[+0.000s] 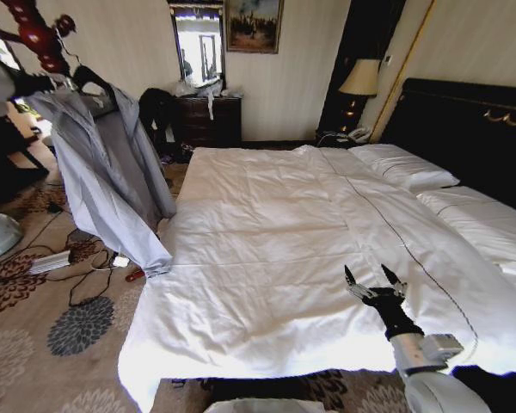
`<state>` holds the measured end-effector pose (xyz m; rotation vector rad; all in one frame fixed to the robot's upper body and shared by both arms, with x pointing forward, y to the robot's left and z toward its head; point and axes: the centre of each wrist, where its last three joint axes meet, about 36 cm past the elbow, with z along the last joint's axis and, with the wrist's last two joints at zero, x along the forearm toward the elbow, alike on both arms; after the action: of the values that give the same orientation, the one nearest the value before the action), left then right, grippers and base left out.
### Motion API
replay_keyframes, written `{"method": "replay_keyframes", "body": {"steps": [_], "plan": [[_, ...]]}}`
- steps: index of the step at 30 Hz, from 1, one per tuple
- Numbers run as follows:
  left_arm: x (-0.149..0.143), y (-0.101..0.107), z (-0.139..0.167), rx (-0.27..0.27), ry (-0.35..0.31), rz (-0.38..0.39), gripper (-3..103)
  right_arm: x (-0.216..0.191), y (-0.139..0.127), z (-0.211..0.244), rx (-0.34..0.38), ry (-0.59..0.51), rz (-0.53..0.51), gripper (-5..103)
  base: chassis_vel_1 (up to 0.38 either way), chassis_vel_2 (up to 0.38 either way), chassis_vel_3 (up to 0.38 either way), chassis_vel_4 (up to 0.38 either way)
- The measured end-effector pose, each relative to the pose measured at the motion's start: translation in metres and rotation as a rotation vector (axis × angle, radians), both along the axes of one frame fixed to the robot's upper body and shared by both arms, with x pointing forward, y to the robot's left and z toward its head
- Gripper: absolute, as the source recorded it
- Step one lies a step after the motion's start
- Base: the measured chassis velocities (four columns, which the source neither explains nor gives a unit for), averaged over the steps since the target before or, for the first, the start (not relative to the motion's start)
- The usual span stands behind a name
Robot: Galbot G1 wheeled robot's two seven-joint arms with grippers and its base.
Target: Pick up the clothes from the bed and hang them on the clothes hanger.
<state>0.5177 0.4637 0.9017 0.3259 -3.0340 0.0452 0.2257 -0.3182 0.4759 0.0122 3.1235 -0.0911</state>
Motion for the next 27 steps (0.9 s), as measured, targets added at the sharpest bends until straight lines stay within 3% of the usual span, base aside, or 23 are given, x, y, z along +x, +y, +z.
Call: {"method": "replay_keyframes", "body": {"steps": [11,19,24,27], "plan": [[-0.010,0.001,0.005,-0.002,-0.072,-0.017,100,0.000,0.000,0.000,0.000,0.000,0.000,100,0.000,0.000,0.000,0.000],[-0.002,-0.022,0.009,0.018,-0.096,-0.061,100,0.000,0.000,0.000,0.000,0.000,0.000,100,0.000,0.000,0.000,0.000],[-0.019,-0.026,-0.003,0.036,-0.105,-0.090,100,0.000,0.000,0.000,0.000,0.000,0.000,100,0.000,0.000,0.000,0.000],[-0.045,-0.028,-0.017,0.046,-0.118,-0.118,100,0.000,0.000,0.000,0.000,0.000,0.000,100,0.000,0.000,0.000,0.000]]}}
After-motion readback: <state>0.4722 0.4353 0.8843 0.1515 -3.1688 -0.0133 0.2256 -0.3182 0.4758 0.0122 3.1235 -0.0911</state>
